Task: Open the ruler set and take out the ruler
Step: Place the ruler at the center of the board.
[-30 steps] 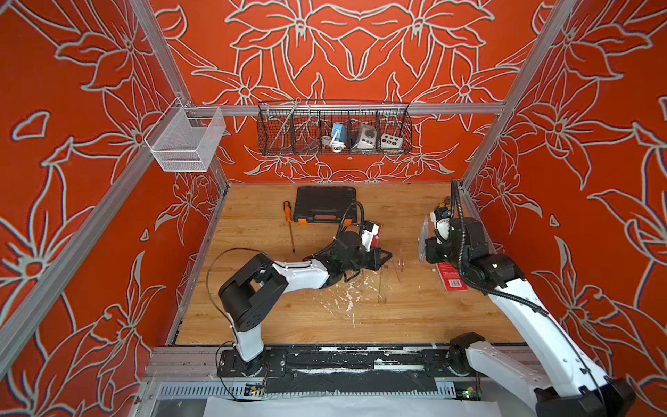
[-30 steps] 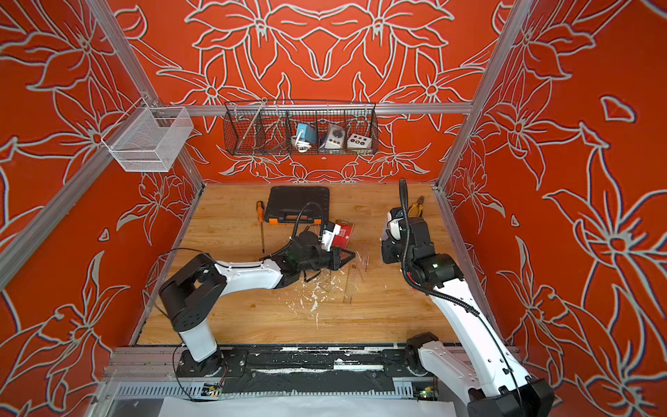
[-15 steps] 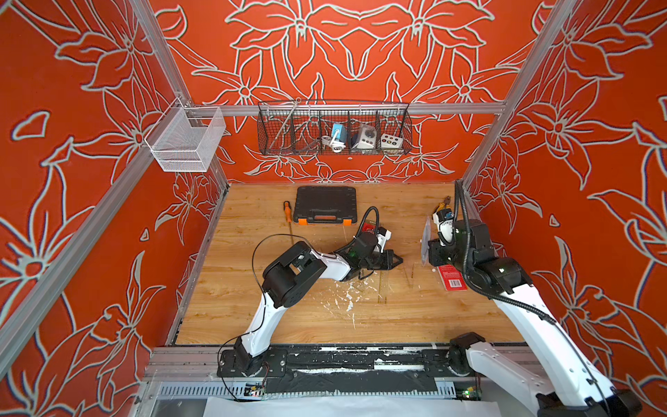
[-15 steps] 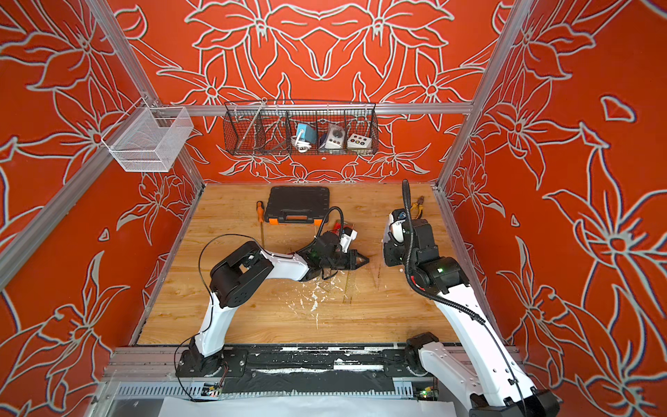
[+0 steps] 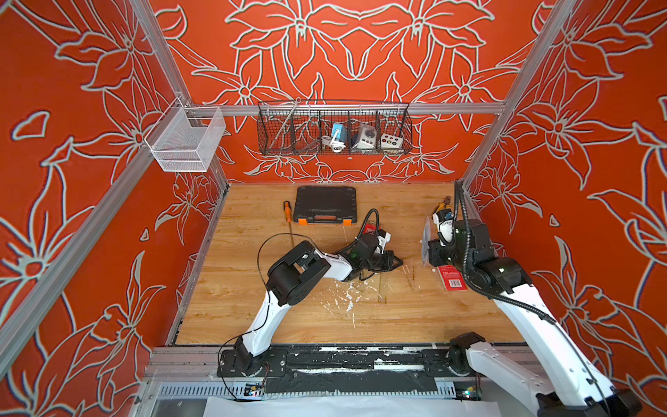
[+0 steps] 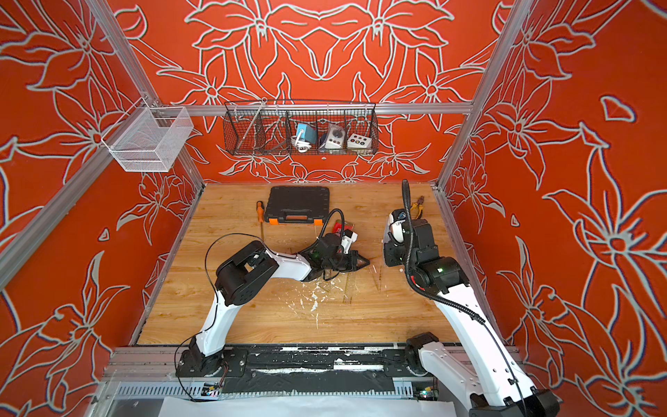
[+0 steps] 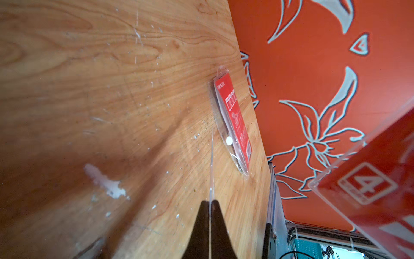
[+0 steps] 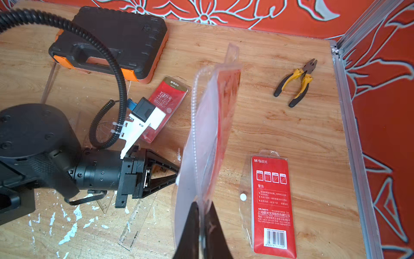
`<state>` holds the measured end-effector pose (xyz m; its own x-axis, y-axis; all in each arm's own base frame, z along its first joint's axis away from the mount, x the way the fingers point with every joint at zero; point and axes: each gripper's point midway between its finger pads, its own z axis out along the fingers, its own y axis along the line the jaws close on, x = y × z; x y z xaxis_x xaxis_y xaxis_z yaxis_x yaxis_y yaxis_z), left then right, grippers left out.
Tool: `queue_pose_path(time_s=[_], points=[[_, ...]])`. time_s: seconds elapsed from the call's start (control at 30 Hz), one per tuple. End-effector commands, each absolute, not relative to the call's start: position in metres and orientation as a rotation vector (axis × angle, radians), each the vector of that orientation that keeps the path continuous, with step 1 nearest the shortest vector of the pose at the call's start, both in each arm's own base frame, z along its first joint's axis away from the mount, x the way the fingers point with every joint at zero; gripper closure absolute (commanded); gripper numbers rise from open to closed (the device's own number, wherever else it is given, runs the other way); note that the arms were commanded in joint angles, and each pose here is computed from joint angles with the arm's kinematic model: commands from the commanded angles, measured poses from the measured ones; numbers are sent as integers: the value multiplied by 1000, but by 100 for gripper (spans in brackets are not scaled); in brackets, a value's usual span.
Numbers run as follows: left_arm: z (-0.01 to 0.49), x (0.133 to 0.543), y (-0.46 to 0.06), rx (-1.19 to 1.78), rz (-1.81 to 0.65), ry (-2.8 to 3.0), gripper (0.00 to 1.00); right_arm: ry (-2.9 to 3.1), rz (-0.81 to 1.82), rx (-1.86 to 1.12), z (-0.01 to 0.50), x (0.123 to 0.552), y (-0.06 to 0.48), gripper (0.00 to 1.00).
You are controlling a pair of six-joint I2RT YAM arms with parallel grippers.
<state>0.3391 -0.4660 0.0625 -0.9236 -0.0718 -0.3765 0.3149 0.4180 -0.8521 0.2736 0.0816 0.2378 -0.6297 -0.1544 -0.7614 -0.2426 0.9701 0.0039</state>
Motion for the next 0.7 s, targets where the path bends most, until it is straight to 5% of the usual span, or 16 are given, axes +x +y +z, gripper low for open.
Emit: queue_pose_path(time_s=[0.0, 0.67], points=[[49, 338, -463, 182, -1480, 2349, 100, 2240, 113, -269, 248, 275, 78, 100], [102, 349, -451, 251, -1343, 2263, 71, 2241, 157, -314, 246, 275, 87, 100]])
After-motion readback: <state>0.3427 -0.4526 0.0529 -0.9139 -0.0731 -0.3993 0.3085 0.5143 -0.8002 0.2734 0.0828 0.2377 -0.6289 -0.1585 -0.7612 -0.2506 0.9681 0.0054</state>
